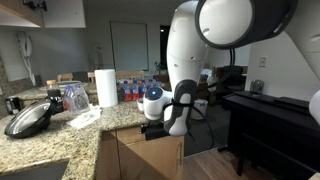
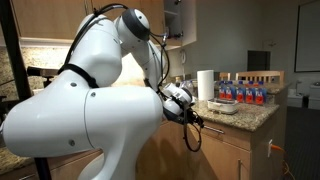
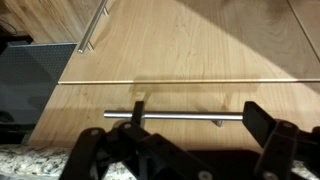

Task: Close the open drawer

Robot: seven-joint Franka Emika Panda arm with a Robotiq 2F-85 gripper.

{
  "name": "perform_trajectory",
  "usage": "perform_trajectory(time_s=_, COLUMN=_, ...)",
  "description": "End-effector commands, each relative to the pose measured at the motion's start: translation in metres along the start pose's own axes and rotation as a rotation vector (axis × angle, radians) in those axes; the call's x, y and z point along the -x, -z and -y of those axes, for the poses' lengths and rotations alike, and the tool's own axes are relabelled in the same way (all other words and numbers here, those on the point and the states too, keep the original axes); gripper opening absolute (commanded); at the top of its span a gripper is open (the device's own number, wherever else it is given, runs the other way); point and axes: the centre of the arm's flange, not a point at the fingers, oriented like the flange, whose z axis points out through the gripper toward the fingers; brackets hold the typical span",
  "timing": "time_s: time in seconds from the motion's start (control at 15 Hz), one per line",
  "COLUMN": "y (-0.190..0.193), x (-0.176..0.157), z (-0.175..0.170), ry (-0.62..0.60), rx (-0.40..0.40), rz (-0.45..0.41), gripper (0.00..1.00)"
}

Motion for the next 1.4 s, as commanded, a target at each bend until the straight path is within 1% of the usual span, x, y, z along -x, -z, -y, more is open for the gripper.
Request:
perform_trajectory(time_s=0.0, y=0.041, x=0.029, z=-0.021, ry=-0.022, rx=-0.020, rz=0.058, gripper=1.00)
perform_trajectory(time_s=0.27, y=0.058, x=0.046, z=-0.038, ry=-0.013, rx=-0.043, rz=0.176, gripper=1.00)
perform_trajectory(time_s=0.33, y=0.064, x=0.047, z=-0.046, ry=0.012, rx=-0.058, rz=0.233, gripper=1.00)
perform_trajectory(time_s=0.47, y=0.078, x=0.050, z=-0.062, ry=0.074, rx=-0.081, rz=0.301, gripper=1.00)
perform_trajectory(time_s=0.73, y=0.109, x=0.054, z=-0.098, ry=0.214, rx=-0.086, rz=0.434, gripper=1.00)
perform_trajectory(time_s=0.93, y=0.129, x=0.051, z=-0.121, ry=0.337, rx=-0.046, rz=0.543, gripper=1.00)
perform_trajectory(time_s=1.13, y=0.149, x=0.046, z=-0.137, ry=0.443, rx=-0.022, rz=0.676, gripper=1.00)
perform_trajectory(time_s=1.27, y=0.166, x=0.043, z=-0.148, ry=0.486, rx=-0.006, rz=0.713, gripper=1.00)
perform_trajectory(time_s=1.33, y=0.173, x=0.040, z=-0.152, ry=0.504, rx=0.005, rz=0.719, gripper=1.00)
